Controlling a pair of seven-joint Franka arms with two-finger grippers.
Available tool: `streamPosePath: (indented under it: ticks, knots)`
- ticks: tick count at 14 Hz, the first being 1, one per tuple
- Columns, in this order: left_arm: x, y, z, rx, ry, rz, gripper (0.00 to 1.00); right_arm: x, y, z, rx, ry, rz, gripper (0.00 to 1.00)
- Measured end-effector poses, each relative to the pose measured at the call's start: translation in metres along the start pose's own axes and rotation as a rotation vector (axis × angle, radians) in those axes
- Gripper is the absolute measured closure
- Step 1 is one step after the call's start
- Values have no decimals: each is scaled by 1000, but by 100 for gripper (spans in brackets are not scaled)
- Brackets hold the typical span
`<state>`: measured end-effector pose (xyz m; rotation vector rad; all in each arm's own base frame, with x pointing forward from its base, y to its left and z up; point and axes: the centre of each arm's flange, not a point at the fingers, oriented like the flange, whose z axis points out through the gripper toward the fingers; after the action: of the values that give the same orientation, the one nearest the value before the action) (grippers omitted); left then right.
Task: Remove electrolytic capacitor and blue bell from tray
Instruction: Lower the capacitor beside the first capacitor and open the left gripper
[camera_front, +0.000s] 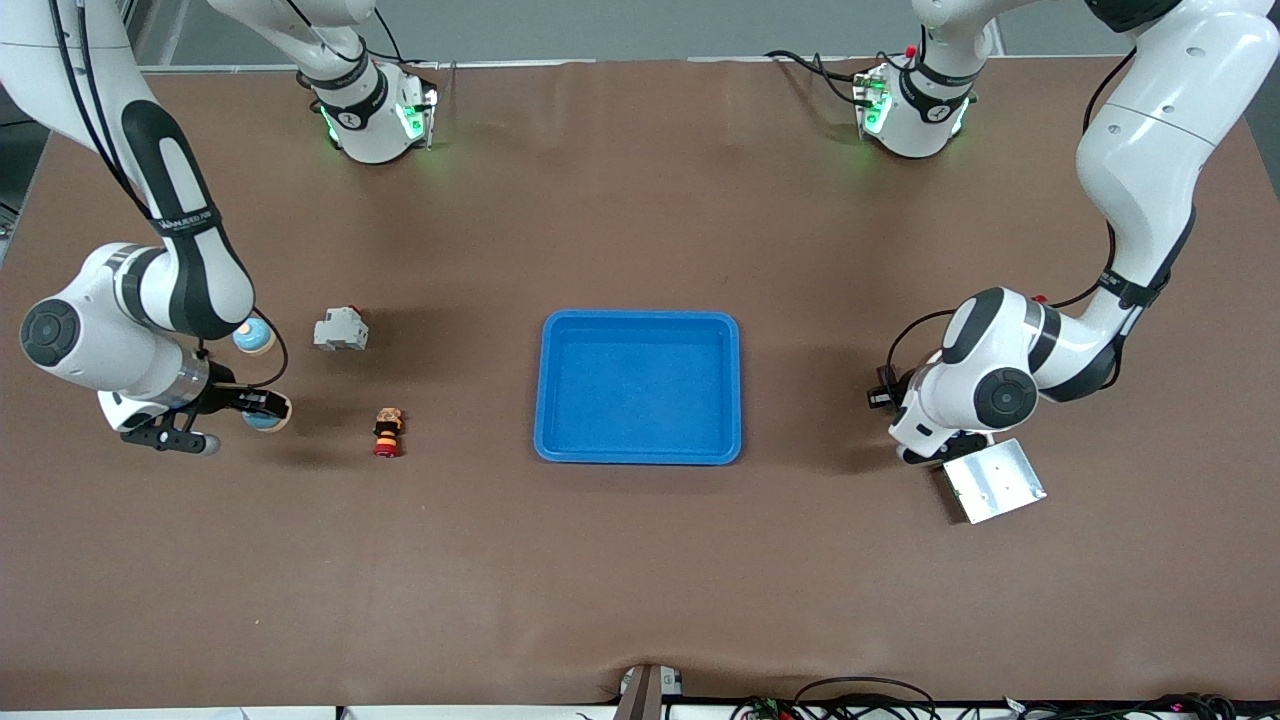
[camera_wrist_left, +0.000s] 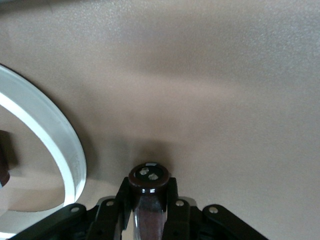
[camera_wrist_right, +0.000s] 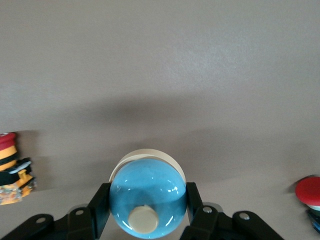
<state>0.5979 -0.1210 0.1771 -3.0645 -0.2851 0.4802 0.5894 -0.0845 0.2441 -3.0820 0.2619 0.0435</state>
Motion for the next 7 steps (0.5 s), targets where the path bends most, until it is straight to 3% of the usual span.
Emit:
streamPosePath:
  ticks: [7]
  knots:
    - [1, -2, 0, 1, 1, -4, 70, -6, -4, 8, 18, 13, 11, 35]
